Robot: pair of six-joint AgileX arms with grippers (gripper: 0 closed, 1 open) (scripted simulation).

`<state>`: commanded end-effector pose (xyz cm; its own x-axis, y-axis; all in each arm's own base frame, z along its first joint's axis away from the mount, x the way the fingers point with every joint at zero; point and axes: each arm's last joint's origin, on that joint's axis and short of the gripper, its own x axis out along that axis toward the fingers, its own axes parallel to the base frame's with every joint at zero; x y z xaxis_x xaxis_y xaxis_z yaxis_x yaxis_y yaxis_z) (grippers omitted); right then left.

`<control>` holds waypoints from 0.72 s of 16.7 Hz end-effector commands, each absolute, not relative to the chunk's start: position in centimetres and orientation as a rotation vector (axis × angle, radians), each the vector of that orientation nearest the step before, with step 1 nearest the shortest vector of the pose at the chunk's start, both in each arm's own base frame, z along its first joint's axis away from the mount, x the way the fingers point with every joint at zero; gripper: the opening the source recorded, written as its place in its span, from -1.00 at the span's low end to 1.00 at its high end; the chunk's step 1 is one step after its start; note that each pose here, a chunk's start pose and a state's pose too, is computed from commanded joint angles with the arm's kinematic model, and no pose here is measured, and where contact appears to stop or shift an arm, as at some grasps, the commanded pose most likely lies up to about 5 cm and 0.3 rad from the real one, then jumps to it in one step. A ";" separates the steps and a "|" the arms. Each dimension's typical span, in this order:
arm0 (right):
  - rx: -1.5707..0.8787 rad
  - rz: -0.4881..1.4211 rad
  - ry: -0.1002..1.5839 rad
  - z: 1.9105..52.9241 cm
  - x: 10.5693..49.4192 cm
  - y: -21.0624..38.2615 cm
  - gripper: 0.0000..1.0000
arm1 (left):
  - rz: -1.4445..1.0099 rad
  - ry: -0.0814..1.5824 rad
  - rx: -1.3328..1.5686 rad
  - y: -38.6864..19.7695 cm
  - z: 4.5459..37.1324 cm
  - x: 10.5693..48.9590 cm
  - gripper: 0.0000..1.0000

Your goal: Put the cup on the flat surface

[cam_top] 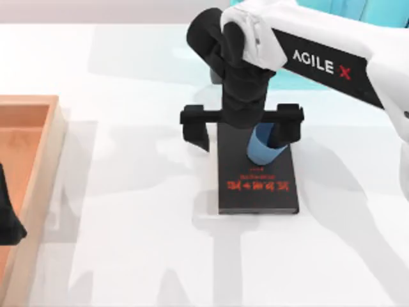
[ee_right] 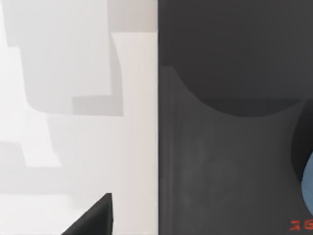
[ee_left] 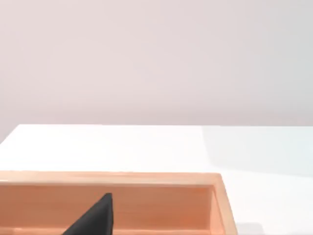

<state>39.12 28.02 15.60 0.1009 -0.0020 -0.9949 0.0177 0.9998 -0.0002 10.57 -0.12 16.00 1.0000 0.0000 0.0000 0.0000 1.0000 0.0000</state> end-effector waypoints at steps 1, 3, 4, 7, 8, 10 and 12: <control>0.013 -0.015 1.470 15.6 39.1 28.0 1.00 | 0.000 0.000 0.000 -0.1 16.0 10.6 1.00; 0.013 -0.015 1.470 15.6 39.1 28.0 0.85 | 0.000 0.000 0.000 -0.1 16.0 10.6 1.00; 0.013 -0.015 1.470 15.6 39.1 28.0 0.70 | 0.000 0.000 0.000 -0.1 16.0 10.6 1.00; 0.013 -0.015 1.470 15.6 39.1 28.0 0.25 | 0.000 0.000 0.000 -0.1 16.0 10.6 1.00; 0.013 -0.015 1.470 15.6 39.1 28.0 0.10 | 0.000 0.000 0.000 -0.1 16.0 10.6 1.00; 0.013 -0.015 1.470 15.6 39.1 28.0 -0.21 | 0.000 0.000 0.000 -0.1 16.0 10.6 1.00; 0.013 -0.015 1.470 15.6 39.1 28.0 -0.51 | 0.000 0.000 0.000 -0.1 16.0 10.6 1.00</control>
<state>39.12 28.02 15.60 0.1009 -0.0020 -0.9949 0.0177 0.9998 -0.0002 10.57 -0.12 16.00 1.0000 0.0000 0.0000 0.0000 1.0000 0.0000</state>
